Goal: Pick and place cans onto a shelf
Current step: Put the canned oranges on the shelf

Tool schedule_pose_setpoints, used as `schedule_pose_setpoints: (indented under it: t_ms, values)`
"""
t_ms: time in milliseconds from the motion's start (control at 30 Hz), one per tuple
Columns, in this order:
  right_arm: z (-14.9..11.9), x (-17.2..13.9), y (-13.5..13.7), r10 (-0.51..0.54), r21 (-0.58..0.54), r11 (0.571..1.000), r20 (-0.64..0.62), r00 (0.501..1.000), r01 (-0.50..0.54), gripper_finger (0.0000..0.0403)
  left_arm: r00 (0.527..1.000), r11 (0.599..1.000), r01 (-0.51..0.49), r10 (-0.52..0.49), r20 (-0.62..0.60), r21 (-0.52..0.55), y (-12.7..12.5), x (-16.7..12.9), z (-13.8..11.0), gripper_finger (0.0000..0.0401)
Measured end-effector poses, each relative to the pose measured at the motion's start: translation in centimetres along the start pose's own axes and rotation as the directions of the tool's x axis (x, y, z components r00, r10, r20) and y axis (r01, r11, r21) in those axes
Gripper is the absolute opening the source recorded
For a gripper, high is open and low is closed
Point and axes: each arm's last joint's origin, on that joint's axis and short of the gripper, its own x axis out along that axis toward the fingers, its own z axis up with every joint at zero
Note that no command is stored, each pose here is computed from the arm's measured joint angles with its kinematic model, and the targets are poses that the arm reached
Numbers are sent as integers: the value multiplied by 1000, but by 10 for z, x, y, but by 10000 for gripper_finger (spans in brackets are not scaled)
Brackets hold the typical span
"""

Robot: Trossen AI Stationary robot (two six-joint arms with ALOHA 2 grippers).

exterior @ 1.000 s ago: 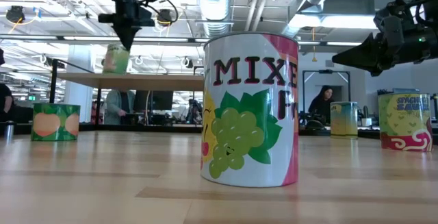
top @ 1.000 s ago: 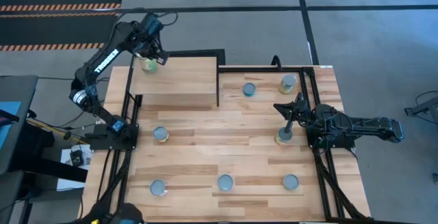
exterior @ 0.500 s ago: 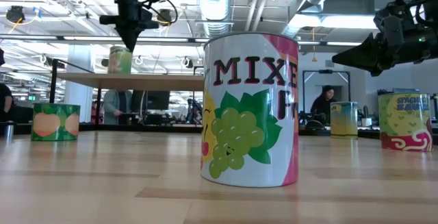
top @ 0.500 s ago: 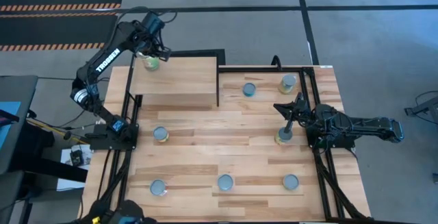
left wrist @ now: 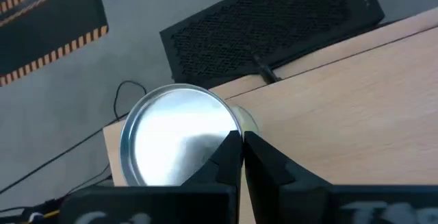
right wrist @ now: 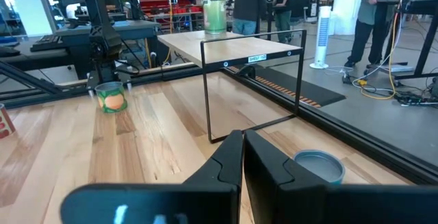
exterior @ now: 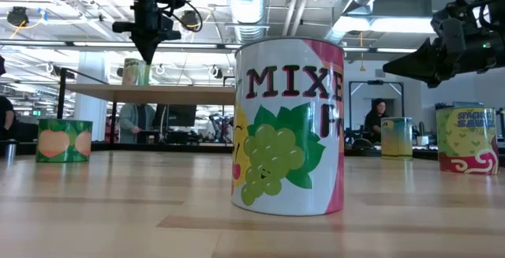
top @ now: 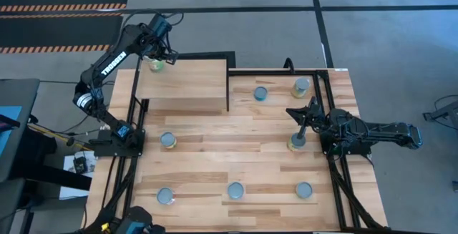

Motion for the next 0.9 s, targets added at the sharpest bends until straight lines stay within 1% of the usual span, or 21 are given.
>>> schedule_pose_setpoints:
  t_ms: [167, 433, 567, 667, 900]
  values:
    - [0, 0, 0, 0, 0, 1000, 0, 1000, 0, 40, 999, 999, 43, -43, 25, -6, -4, -1, 2, 5]
    - [0, 0, 0, 0, 0, 1000, 0, 1000, 0, 40, 999, 999, 43, -43, 13, -10, -1, -5, 1, 7]
    - [0, 0, 0, 0, 0, 1000, 0, 1000, 0, 40, 998, 999, 49, -48, 38, -19, 0, -11, 5, 4]
    - [0, 0, 0, 0, 0, 1000, 0, 1000, 0, 40, 997, 997, 69, -69, 32, -19, 0, -11, 5, 1]
    - [0, 0, 0, 0, 0, 1000, 0, 1000, 0, 40, 998, 998, 63, -63, 21, -27, 1, -11, 4, 0]
